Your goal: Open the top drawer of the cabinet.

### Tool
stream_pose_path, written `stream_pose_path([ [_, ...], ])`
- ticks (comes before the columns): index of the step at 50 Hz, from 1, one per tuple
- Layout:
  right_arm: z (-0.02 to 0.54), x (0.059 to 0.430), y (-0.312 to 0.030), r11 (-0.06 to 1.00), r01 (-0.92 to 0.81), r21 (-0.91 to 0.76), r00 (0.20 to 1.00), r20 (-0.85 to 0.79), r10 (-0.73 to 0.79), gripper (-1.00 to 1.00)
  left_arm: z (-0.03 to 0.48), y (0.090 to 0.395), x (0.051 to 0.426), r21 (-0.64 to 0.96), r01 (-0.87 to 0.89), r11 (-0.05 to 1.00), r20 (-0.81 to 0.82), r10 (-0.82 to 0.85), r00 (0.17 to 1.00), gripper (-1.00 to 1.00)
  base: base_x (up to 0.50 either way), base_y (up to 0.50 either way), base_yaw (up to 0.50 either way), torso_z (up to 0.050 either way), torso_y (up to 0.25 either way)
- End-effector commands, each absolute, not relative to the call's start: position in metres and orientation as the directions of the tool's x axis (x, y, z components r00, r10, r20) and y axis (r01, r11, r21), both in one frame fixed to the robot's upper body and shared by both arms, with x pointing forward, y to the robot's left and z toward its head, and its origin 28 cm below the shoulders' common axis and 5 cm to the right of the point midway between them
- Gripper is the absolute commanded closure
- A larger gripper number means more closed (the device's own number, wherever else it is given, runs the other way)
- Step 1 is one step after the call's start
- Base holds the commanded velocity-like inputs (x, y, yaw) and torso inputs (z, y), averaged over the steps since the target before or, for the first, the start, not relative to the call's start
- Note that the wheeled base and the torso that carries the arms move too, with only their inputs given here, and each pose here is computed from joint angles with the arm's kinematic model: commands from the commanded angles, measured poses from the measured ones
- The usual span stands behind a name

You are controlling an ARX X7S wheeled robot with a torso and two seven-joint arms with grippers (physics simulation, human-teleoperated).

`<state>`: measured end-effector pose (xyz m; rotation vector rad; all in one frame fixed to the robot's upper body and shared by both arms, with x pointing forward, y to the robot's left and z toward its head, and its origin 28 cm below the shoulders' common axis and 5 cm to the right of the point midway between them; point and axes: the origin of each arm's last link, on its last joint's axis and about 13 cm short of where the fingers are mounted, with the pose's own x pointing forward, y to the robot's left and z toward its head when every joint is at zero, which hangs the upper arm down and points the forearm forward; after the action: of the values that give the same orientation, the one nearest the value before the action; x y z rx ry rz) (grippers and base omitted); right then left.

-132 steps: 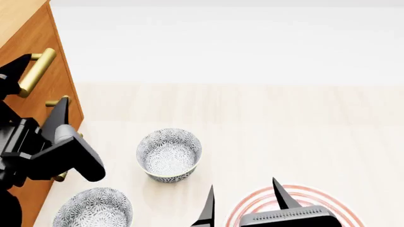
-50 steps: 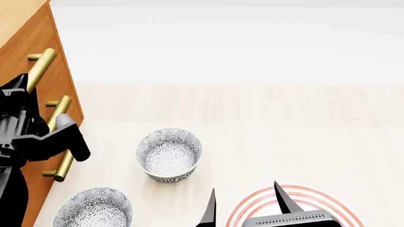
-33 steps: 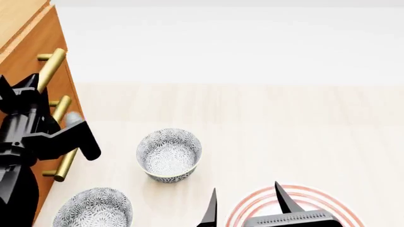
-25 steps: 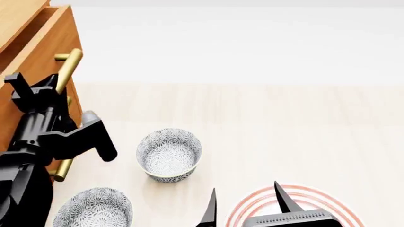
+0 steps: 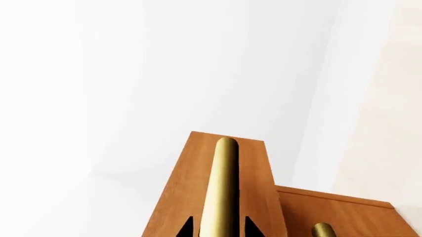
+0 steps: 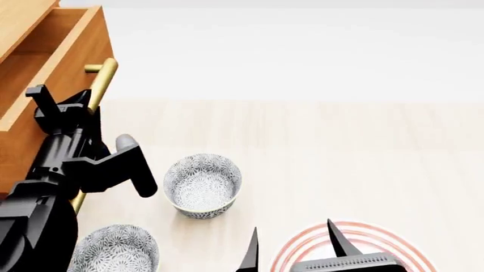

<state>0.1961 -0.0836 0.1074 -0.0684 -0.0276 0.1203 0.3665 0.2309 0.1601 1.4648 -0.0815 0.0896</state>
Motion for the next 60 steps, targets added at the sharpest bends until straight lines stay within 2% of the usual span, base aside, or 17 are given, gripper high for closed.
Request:
stream_pose_path([
  [1,0.106,0.197,-0.083,0.991,-0.118,-0.070,0.993,0.018,0.119,-1.00,0.161,0.224,0.365,0.982,-0.177,0.066,0.178,-0.013,0.984,1.00,0.00,0.00,0.00,0.000,0.000],
  [8,0.105,0.196,-0.083,0.991,-0.119,-0.069,0.993,0.018,0.120,-1.00,0.165,0.221,0.365,0.972,-0.223,0.079,0.224,-0.004,0.975,1.00,0.00,0.00,0.00,0.000,0.003],
  [9,0.106,0.196,-0.084,0.991,-0.118,-0.068,0.993,0.018,0.120,-1.00,0.166,0.221,0.366,0.975,-0.208,0.080,0.209,-0.006,0.978,-1.00,0.00,0.00,0.00,0.000,0.000],
  [27,0.108,0.195,-0.084,0.991,-0.115,-0.071,0.993,0.021,0.117,-1.00,0.162,0.212,0.361,0.978,-0.191,0.084,0.195,-0.034,0.980,-1.00,0.00,0.00,0.00,0.000,0.000],
  [39,0.108,0.195,-0.085,0.991,-0.114,-0.070,0.993,0.024,0.115,-1.00,0.163,0.182,0.347,0.978,-0.194,0.070,0.201,-0.114,0.973,-1.00,0.00,0.00,0.00,0.000,0.000],
  [52,0.109,0.194,-0.086,0.991,-0.114,-0.068,0.993,0.026,0.116,-1.00,0.204,0.156,0.331,0.966,-0.246,0.080,0.256,-0.151,0.955,-1.00,0.00,0.00,0.00,0.000,0.000],
  [54,0.108,0.196,-0.086,0.990,-0.112,-0.079,0.993,0.020,0.114,-1.00,0.209,0.152,0.326,0.974,-0.226,0.036,0.229,-0.167,0.959,-1.00,0.00,0.00,0.00,0.000,0.000],
  [55,0.109,0.196,-0.086,0.990,-0.113,-0.082,0.993,0.020,0.115,-1.00,0.212,0.150,0.325,0.972,-0.227,0.061,0.235,-0.177,0.956,-1.00,0.00,0.00,0.00,0.000,0.000],
  [60,0.108,0.198,-0.086,0.990,-0.115,-0.083,0.993,0.021,0.117,-1.00,0.245,0.144,0.315,0.967,-0.248,0.058,0.255,-0.187,0.949,-1.00,0.00,0.00,0.00,0.000,0.002],
])
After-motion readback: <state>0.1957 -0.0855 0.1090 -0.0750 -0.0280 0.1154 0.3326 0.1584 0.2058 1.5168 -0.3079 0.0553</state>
